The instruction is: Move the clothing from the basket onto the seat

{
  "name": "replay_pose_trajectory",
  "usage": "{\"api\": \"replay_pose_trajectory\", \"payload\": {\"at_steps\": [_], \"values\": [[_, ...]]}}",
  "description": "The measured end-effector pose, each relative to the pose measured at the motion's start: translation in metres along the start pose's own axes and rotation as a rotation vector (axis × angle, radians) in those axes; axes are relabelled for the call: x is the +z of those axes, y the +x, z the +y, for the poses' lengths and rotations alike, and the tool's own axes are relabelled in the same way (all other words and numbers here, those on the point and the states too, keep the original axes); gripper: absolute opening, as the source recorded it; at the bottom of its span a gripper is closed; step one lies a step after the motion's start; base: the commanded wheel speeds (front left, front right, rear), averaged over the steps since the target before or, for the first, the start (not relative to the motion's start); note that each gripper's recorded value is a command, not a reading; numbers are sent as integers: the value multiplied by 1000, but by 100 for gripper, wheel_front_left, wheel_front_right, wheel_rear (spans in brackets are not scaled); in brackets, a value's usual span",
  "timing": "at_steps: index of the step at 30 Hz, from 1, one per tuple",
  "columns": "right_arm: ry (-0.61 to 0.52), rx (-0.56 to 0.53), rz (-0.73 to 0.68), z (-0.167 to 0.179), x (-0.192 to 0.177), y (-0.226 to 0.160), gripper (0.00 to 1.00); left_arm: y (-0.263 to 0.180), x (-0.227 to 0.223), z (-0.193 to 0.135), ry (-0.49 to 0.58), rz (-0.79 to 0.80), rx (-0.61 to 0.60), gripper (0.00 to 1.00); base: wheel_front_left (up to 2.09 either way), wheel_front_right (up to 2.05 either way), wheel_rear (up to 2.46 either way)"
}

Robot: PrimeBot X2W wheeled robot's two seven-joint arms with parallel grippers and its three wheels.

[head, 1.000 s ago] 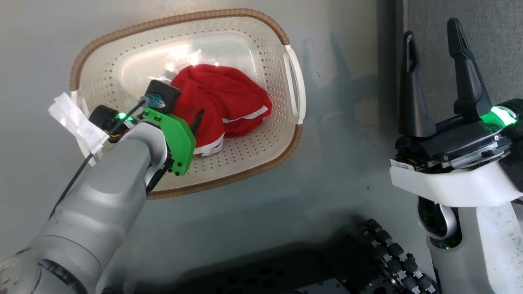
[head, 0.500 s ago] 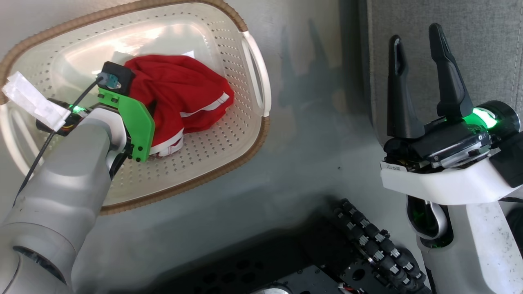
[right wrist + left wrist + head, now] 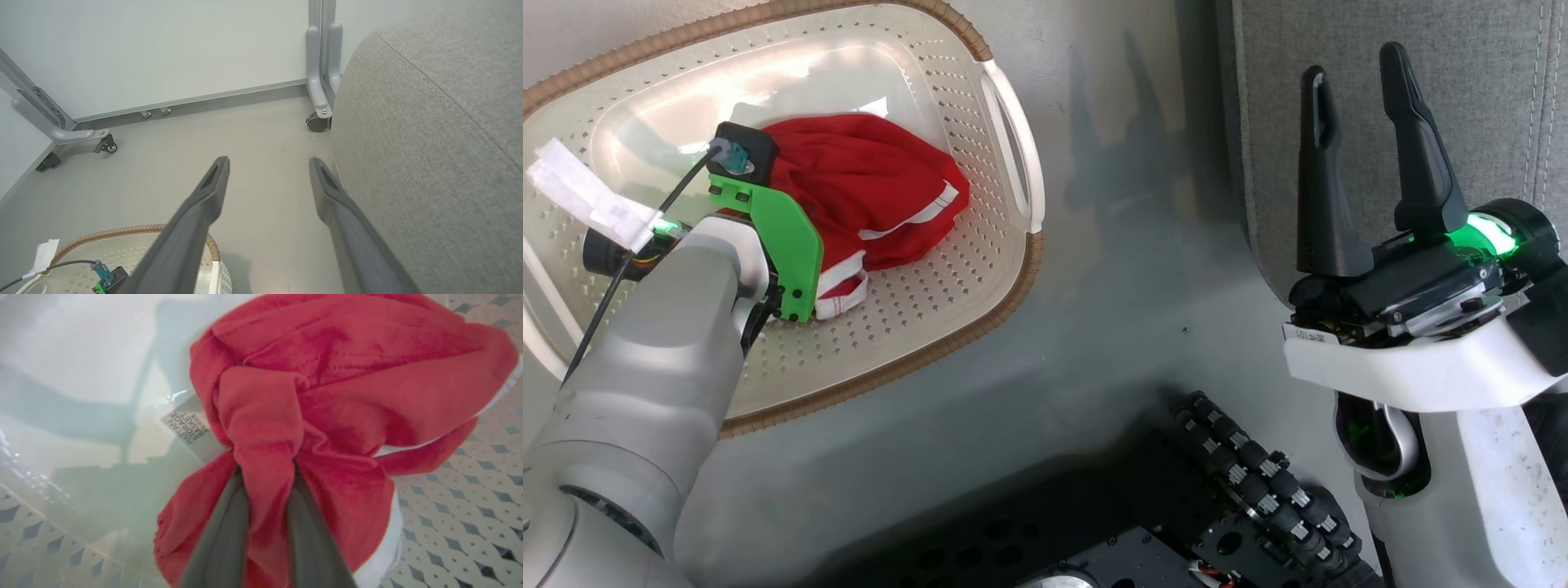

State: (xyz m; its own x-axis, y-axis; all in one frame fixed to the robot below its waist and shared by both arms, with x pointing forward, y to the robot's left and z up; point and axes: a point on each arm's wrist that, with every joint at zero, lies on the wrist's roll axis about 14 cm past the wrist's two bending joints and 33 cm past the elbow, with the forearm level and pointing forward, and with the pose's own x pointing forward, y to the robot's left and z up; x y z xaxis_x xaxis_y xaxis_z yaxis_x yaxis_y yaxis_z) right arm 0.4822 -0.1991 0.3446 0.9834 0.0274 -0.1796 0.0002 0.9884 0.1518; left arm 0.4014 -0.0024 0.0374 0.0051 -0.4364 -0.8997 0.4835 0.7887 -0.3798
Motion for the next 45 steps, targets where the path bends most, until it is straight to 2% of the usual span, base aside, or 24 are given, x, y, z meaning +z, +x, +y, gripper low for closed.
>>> {"api": "replay_pose_trajectory", "payload": {"at_steps": [10, 20, 25, 35, 45], "values": [[-33, 19, -25, 5, 10, 2, 100, -18, 42, -13, 84, -204, -25, 0, 0, 0, 0], [-72, 68, -109, 24, 47, -1, 100, -73, 69, -44, 147, -412, -60, 0, 0, 0, 0], [-75, 95, -153, 37, 70, -7, 100, -109, 82, -55, 150, -505, -57, 0, 0, 0, 0], [-66, 129, -188, 56, 108, -32, 100, -198, 101, -64, 85, -735, 0, 0, 0, 0, 0], [-59, 144, -241, 68, 147, -68, 100, -311, 121, -77, 128, -1033, 94, 0, 0, 0, 0]]}}
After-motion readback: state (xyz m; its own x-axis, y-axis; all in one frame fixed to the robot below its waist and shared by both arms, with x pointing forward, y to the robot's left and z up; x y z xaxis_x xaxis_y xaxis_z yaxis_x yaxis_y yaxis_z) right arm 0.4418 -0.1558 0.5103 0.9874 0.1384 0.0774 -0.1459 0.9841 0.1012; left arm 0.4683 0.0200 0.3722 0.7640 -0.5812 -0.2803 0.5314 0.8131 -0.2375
